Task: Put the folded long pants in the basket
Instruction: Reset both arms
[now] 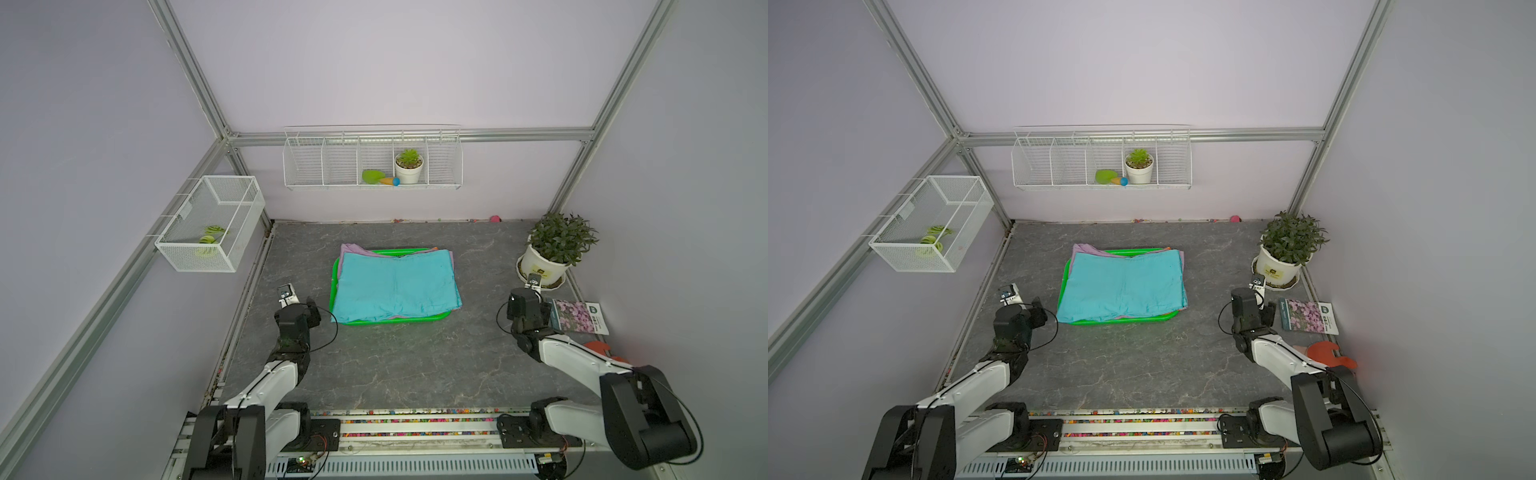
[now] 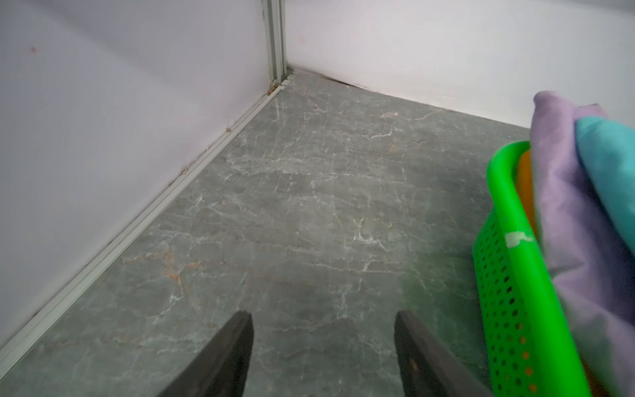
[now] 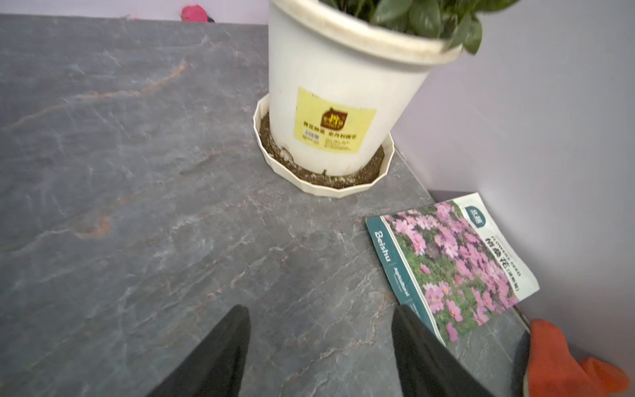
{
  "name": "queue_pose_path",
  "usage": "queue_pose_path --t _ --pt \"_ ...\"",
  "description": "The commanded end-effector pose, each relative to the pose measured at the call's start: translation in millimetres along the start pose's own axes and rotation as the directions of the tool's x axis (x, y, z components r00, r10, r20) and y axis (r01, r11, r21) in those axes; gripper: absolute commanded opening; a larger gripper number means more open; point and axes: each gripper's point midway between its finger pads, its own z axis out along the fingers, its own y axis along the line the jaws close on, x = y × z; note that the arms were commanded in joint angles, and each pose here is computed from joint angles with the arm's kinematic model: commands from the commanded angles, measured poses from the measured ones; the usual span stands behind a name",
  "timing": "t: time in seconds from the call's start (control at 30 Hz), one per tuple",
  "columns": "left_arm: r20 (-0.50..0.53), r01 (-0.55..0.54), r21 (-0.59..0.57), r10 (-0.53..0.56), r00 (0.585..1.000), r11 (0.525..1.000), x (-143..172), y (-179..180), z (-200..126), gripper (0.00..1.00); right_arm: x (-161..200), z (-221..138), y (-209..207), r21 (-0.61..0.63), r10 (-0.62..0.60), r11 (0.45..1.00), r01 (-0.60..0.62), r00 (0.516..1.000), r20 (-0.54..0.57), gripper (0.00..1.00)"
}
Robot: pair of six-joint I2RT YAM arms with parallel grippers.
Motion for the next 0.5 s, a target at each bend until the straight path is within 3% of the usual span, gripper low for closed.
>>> queue_pose_path --t 0.0,0.07,0.13,0.2,0.27,0.37,0.47 --pt "0.158 -0.06 0.048 0.051 0.986 0.997 -38.9 -13.7 9.2 0.69 -44.6 -2.9 2.1 -0.062 0.094 0.995 -0.081 0.964 0.249 0.71" --pt "0.166 -0.091 0.069 0.078 0.983 0.994 -42.7 -21.7 20.5 0.69 -35.9 11.2 1.8 -0.098 0.159 0.985 -0.139 0.954 0.252 0.72" --pt "0.167 -0.121 0.105 0.102 0.981 0.987 -37.2 -29.6 28.4 0.69 -38.2 13.4 12.5 -0.154 0.144 0.983 -0.103 0.947 0.285 0.72" --pt "0.181 -0.111 0.101 0.092 0.979 0.989 -23.5 -27.4 33.4 0.69 -23.5 19.1 29.3 -0.22 0.096 0.974 -0.05 0.974 0.203 0.7" --pt "0.216 -0.095 0.067 0.079 0.973 0.993 -27.4 -21.1 41.6 0.7 -32.3 24.2 35.2 -0.221 0.088 0.975 -0.023 0.954 0.288 0.7" --pt "0.094 -0.053 0.089 0.045 0.995 0.995 -21.5 -17.6 55.8 0.7 -27.2 37.6 43.5 -0.24 0.044 0.971 -0.01 0.99 0.134 0.69" --pt "0.091 -0.046 0.091 0.037 0.995 0.995 -21.5 -16.1 56.1 0.77 -30.2 38.2 44.6 -0.251 0.053 0.968 -0.008 0.984 0.17 0.78"
